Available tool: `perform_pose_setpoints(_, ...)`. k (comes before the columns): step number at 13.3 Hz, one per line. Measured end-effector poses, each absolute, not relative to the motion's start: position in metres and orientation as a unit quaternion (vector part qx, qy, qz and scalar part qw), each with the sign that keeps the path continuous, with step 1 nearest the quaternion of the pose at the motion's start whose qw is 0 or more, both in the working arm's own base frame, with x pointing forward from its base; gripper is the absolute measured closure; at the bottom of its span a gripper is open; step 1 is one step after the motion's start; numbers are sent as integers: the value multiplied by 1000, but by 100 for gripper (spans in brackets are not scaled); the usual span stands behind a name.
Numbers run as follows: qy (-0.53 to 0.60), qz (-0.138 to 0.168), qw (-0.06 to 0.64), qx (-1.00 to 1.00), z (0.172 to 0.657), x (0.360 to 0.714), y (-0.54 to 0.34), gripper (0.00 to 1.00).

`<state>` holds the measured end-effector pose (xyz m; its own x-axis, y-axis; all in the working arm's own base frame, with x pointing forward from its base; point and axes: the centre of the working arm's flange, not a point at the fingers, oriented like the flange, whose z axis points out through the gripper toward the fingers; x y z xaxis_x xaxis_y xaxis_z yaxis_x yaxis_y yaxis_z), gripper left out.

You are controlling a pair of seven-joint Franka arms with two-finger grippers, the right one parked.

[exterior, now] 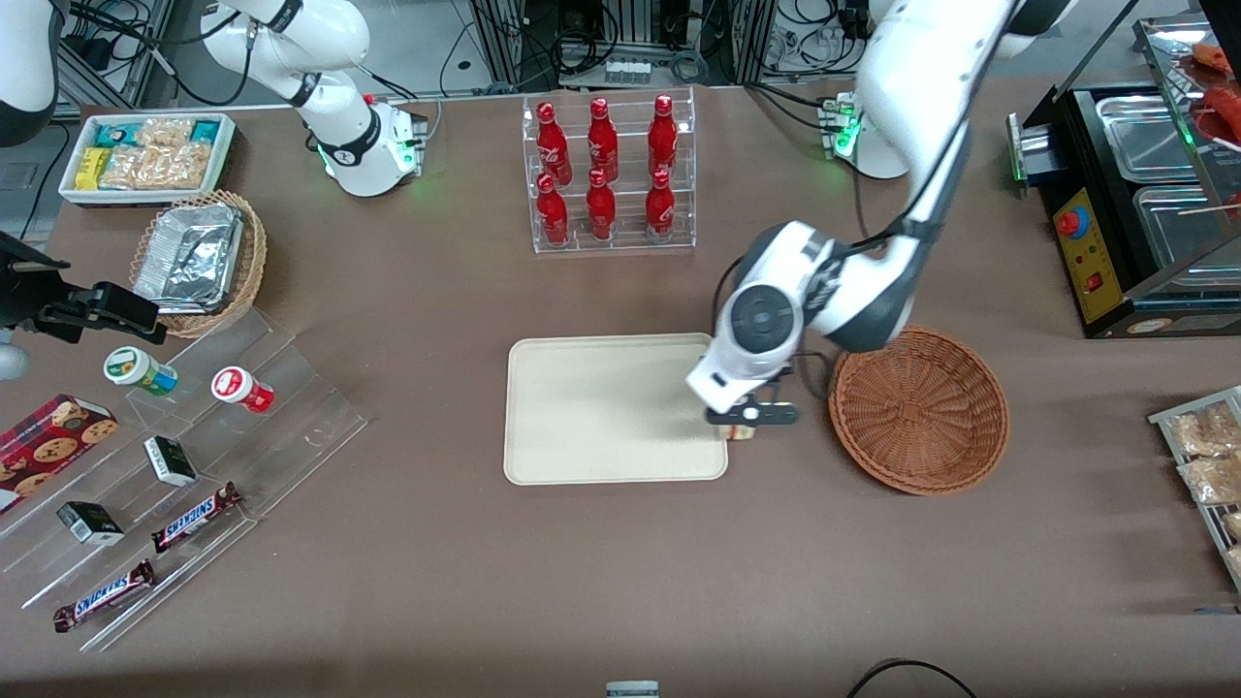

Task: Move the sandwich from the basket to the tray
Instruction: 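Carry the sandwich with the left gripper over the cream tray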

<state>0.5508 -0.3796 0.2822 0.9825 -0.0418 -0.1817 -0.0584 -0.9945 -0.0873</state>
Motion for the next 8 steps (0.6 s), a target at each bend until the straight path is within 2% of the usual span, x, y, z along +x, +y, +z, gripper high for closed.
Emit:
perform_pose_setpoints(4,41,81,55,-994,260,552,-414,85)
perform_pose_setpoints(8,-2,67,47,-997,254,564,-438,85)
